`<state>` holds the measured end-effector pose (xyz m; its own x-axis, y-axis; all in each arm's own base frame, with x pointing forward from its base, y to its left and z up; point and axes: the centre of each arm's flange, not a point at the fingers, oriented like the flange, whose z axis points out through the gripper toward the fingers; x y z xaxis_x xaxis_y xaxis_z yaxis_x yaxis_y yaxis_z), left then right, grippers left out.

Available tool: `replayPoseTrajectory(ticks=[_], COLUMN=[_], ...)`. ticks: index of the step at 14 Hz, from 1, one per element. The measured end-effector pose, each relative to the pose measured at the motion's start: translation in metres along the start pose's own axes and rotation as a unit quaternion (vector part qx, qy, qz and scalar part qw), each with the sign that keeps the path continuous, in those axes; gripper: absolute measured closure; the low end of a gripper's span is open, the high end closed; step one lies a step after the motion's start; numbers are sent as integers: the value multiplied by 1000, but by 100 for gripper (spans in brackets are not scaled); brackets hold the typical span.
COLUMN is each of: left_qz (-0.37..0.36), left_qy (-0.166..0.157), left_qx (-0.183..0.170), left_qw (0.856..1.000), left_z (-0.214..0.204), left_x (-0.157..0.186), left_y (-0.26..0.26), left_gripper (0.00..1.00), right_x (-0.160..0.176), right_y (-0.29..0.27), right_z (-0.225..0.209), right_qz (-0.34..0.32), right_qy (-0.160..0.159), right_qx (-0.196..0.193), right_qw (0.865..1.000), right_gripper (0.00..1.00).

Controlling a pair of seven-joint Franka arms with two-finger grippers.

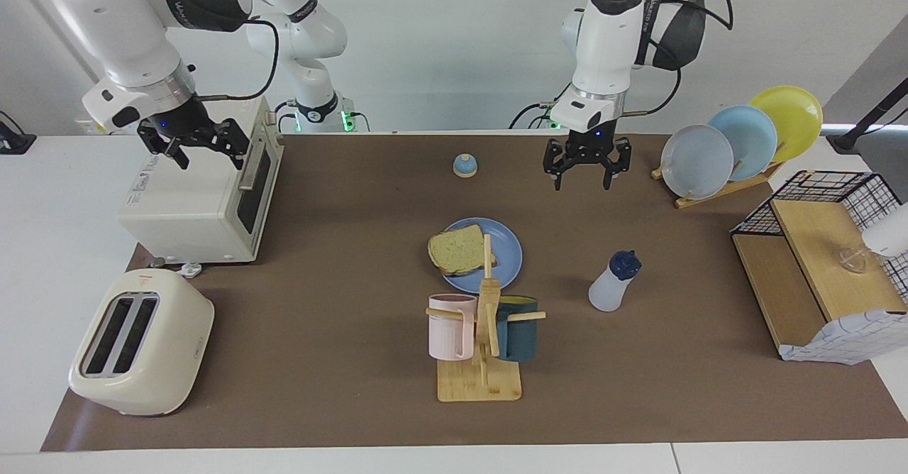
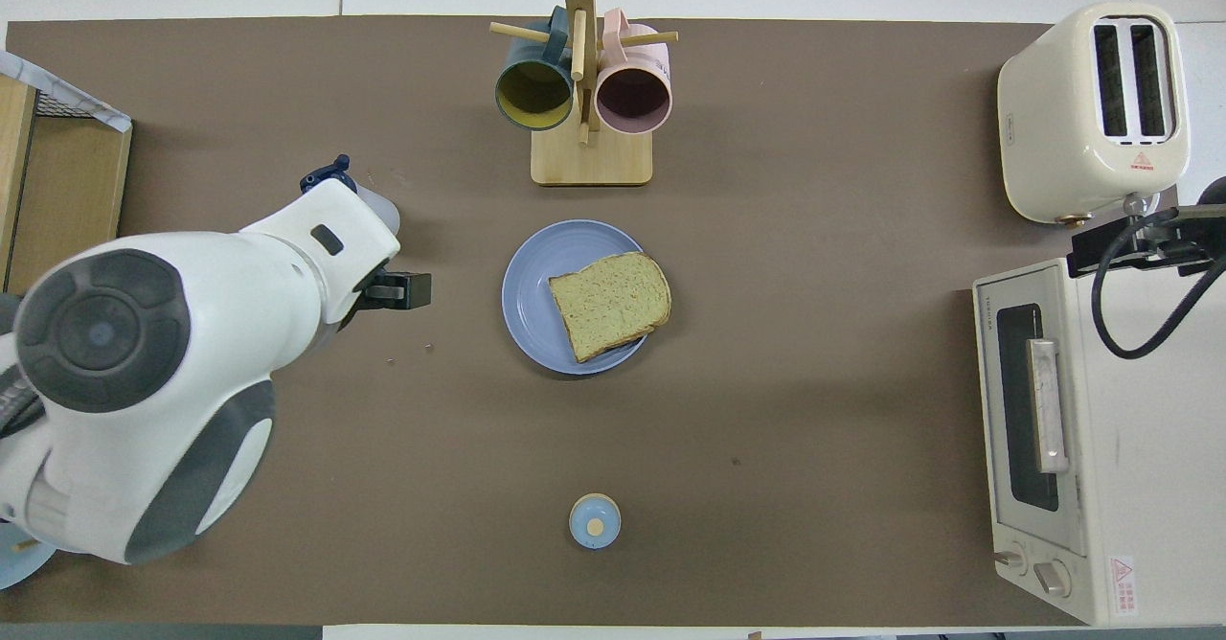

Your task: Put bread on plate and add seasoning

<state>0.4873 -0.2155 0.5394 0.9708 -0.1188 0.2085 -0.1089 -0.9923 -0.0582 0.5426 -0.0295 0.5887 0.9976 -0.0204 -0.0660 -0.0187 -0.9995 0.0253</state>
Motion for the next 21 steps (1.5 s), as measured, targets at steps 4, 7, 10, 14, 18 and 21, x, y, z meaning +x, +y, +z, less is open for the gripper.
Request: replayPoseTrajectory(ticks=[4,7,10,14,18,21], left_qz=[-9,4,26,34,36,30], left_qy=[-18,-43,-65,-89,-109,-128], left_qx=[5,-7,-7,-3,-12,-25], left_qw=[1000,999,998,995,993,991], left_z=[-27,-39,-51,-68,-81,-74], left_x=[21,27,25,21,17,18], left_y=[-68,-120,-144,-165,-156,-155], left_gripper=[0,0,0,0,0,0], right_x=[0,0,0,0,0,0], right_y=[0,0,0,0,0,1], right_z=[0,0,0,0,0,0], right_qz=[0,0,0,0,0,1], right_qy=[0,0,0,0,0,0], right_qx=[0,0,0,0,0,0], right_qw=[1000,1000,1000,1000,1000,1000], right_gripper=[0,0,0,0,0,0])
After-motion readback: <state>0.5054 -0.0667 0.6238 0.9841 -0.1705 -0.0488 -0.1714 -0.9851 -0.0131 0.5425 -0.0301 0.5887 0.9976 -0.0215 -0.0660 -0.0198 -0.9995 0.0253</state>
